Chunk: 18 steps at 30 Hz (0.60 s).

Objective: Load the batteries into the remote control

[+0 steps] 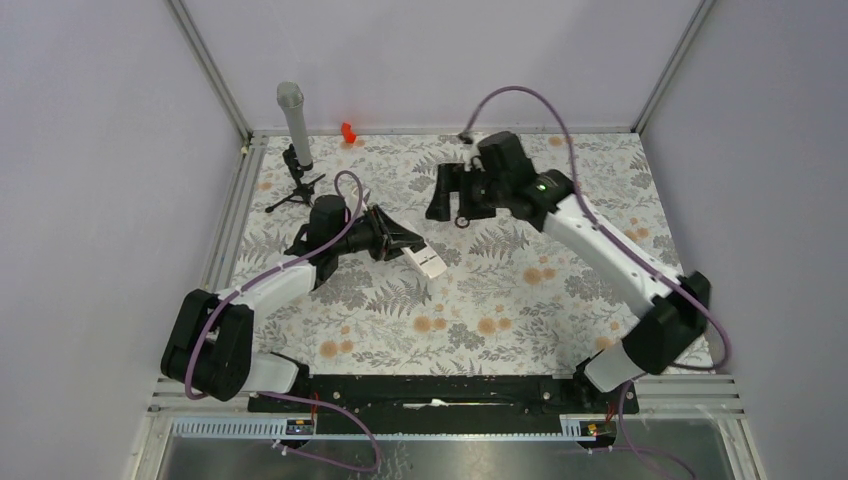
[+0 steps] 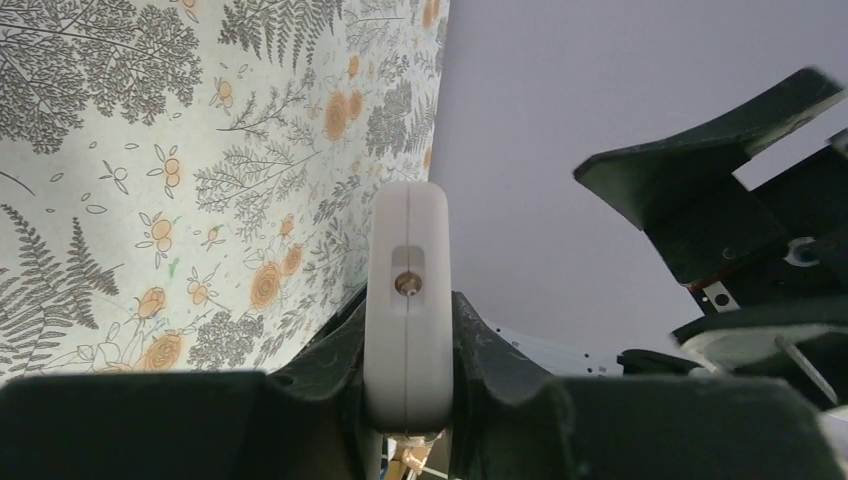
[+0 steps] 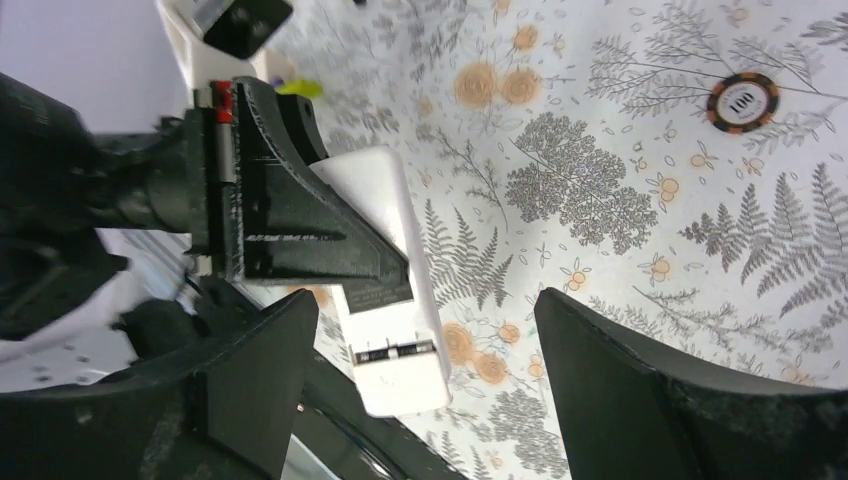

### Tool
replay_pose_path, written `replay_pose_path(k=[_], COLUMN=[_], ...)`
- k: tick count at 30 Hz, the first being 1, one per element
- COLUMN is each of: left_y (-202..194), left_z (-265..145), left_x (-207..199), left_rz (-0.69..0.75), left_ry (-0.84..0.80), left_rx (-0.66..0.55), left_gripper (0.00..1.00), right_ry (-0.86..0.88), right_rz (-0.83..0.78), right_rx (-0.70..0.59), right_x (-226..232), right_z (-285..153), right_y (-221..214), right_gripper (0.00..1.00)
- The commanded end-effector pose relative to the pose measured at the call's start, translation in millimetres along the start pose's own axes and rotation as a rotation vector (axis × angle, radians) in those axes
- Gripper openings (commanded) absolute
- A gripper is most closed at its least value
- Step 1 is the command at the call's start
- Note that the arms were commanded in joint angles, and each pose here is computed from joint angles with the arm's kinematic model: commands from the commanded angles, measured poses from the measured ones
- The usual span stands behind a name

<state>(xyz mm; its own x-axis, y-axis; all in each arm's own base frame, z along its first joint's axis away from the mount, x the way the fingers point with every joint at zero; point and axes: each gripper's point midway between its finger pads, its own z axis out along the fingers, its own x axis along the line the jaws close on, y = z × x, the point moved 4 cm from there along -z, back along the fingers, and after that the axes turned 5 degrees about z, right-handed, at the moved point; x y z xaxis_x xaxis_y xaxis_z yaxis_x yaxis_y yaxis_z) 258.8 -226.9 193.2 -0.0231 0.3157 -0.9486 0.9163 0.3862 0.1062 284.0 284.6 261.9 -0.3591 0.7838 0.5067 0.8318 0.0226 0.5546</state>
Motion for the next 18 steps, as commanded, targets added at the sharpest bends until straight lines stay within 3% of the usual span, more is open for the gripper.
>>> replay_pose_path(k=[1, 5, 11, 18], left_y=[5, 11, 20, 30], left_z=[-11, -14, -19, -26], left_x=[-31, -46, -67, -85], left_rz=[0.052, 0.035, -0.004, -0.025], left_ry=[-0.121, -0.162, -0.219, -0.288], left_rx=[-0.036, -0.066, -0.118, -0.205], left_gripper=[0.0, 0.0, 0.0, 0.0], right_ry=[0.093, 0.164, 0.326, 0.409], right_rz=[0.221, 0.336, 0.487, 0.552], right_rx=[-0.294, -0.357, -0.255, -0.227], right_x=[3, -1, 11, 18], right_z=[-50, -65, -57, -52], right_y=[26, 13, -11, -12], right_gripper=[0.86, 0.84, 0.84, 0.87])
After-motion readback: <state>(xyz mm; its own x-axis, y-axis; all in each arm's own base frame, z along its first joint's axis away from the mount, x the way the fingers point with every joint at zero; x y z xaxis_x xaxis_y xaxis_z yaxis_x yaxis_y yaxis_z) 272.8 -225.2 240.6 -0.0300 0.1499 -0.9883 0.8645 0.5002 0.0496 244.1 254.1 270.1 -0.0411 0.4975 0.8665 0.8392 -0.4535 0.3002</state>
